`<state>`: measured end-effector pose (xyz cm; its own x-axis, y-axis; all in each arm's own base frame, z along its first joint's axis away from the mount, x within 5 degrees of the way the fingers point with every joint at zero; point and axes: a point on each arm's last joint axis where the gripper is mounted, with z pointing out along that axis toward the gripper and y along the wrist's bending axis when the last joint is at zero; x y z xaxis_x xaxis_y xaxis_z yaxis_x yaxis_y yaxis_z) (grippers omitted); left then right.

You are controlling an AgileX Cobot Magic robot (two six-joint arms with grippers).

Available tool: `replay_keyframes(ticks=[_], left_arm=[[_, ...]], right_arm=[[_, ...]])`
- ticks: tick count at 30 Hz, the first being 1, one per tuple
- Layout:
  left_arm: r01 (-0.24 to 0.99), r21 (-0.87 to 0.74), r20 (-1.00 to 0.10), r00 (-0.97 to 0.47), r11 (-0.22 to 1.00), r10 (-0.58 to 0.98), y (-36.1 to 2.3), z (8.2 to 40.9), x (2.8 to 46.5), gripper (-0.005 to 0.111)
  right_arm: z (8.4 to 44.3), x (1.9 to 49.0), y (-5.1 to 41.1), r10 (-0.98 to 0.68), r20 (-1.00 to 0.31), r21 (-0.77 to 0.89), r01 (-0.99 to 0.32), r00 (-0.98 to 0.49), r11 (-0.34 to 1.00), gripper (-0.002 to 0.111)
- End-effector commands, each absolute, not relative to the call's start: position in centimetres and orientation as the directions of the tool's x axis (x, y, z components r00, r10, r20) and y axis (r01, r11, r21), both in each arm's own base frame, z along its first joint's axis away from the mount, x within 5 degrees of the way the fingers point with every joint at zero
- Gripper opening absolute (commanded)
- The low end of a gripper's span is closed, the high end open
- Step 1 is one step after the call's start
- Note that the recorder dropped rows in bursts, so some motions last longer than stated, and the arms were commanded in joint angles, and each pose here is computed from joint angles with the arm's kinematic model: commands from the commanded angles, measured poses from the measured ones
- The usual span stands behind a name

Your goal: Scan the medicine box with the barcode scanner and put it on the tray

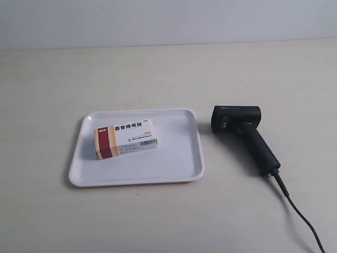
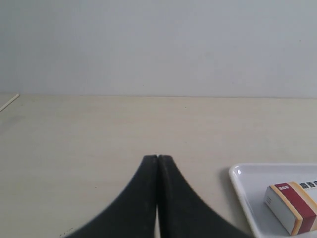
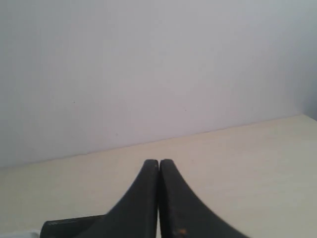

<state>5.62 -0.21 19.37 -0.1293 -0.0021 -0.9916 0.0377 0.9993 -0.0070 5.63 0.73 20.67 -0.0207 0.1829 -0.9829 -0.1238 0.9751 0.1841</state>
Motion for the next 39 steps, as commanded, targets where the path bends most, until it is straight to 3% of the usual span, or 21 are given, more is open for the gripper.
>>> replay_keyframes(ticks=[1,39], left_arm=[[0.035,-0.014,-0.993,-0.119,0.999,-0.009,-0.2,19.45,5.58,0.001],[0.035,-0.014,-0.993,-0.119,0.999,-0.009,-0.2,19.45,5.58,0.001]], right_arm=[[20.32,5.6,0.7,0.051,-0.998,0.054,-0.118,-0.029,0.991,0.001],[20.25,5.6,0.71,0.056,-0.998,0.06,-0.12,-0.037,0.991,0.001]])
